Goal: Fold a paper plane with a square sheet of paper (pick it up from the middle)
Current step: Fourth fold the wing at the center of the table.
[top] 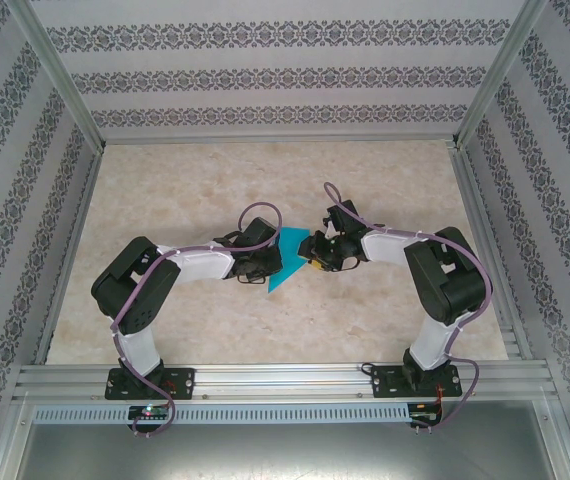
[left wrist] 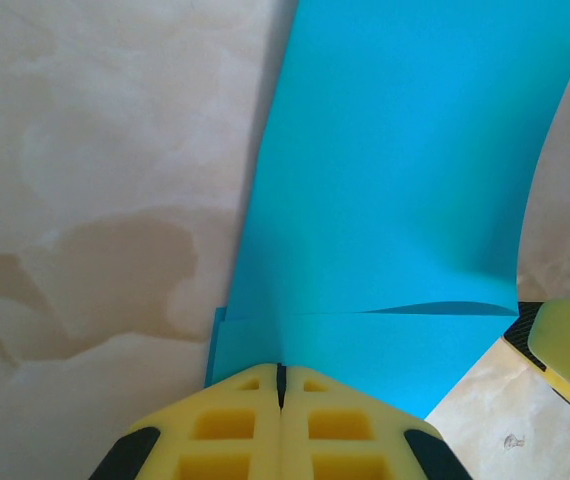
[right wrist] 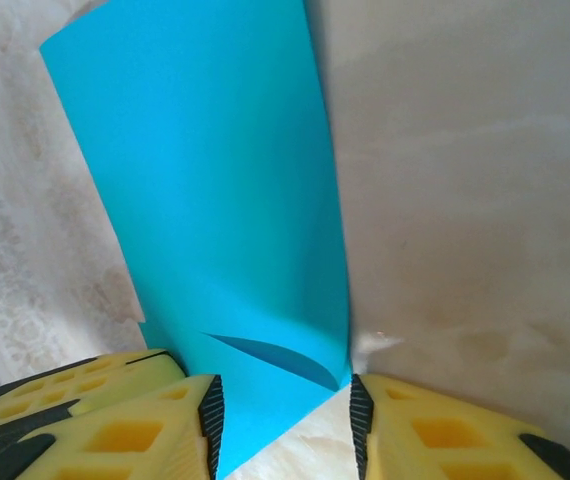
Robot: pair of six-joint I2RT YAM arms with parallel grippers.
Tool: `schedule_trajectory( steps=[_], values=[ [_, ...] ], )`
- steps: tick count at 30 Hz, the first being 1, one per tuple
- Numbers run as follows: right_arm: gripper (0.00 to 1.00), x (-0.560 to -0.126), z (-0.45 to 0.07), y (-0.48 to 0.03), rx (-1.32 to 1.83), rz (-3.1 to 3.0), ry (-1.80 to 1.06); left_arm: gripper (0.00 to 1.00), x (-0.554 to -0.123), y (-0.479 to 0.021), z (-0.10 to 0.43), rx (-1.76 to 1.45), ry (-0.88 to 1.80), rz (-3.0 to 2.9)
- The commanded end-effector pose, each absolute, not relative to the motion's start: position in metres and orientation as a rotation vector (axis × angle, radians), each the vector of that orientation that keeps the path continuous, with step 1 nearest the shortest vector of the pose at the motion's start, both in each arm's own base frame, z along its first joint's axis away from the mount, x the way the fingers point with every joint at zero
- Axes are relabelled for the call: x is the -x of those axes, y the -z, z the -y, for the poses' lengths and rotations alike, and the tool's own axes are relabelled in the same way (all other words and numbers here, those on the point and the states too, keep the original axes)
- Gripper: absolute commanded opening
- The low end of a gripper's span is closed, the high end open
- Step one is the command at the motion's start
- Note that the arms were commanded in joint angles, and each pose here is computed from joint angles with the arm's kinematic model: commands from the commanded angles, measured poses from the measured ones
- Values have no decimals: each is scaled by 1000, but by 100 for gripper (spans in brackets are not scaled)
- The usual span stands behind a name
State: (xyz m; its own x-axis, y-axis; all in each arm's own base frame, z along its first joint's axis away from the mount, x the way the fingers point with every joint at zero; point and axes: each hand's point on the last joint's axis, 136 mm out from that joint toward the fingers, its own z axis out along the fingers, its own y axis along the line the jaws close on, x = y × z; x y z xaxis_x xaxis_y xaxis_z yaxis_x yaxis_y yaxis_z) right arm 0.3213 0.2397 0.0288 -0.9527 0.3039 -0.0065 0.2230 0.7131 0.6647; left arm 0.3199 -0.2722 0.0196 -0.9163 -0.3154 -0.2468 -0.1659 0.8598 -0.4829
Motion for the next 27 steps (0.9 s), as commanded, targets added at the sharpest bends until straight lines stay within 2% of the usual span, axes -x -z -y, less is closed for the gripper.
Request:
schedule_trajectory(
  steps=[1,11,16,19,27],
  values=[
    [37,-326,-253,-35,-386,-2781,-1142,3,-291,9,247,397,481,-2841],
    [31,-320,-265,-41,-372,-2769,-1292,5,-294,2,249,373,489,-2830],
    [23,-319,-270,-39,-345,-2790,-1321,20,-303,-17,261,342,622,-2786],
    [23,-320,-271,-38,-338,-2791,-1332,29,-312,-31,265,325,695,-2749],
    [18,-321,-274,-42,-334,-2775,-1366,44,-323,-56,260,301,774,-2666]
  ],
)
